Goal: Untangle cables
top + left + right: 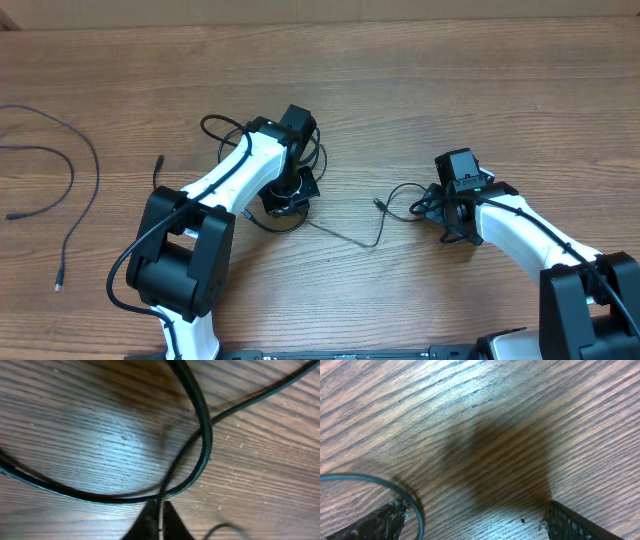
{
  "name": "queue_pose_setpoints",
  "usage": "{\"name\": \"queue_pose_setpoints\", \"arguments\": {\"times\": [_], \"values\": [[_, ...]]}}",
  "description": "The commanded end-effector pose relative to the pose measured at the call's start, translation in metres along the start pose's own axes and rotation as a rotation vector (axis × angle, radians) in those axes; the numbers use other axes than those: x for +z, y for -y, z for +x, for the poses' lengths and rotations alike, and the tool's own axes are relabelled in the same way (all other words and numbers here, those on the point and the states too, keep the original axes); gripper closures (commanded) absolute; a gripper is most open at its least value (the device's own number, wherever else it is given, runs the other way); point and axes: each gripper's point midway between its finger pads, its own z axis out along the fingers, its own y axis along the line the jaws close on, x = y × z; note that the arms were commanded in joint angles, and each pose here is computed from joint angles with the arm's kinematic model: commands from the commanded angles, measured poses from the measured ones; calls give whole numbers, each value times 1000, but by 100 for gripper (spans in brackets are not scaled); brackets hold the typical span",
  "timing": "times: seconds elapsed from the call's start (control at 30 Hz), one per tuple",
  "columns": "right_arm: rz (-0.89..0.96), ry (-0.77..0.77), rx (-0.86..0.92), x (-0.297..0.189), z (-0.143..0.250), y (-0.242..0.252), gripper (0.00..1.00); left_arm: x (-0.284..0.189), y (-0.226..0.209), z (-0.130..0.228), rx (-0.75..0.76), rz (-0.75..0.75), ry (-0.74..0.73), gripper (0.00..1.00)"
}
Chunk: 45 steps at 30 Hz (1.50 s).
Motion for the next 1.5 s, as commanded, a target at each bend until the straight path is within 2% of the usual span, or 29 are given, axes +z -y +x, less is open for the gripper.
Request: {"name": "queue_pose_setpoints", "arguments": {"times": [0.0,0.1,0.3,0.5,0.7,0.9,1.13,1.47], "values": [[8,-30,4,5,7,4,12,-22,21,-4,93,71,25,96],[7,-30,4,5,7,4,12,-65,33,-20,153,82,134,96],[8,-31,3,5,7,4,12,-200,71,-39,337,204,442,96],[8,-31,4,5,7,4,12,-331,94,-18,451,399,694,96],[8,-31,3,5,7,5,12,-430,85,9,471,511,944,94],[8,-31,3,5,7,5,12,-488,52,21,389,499,1156,93],[8,-30,4,5,7,4,12,-521,22,40,341,523,1265,96],[8,-31,3,5,7,5,12,-552,-72,18,59,398,1401,95]]}}
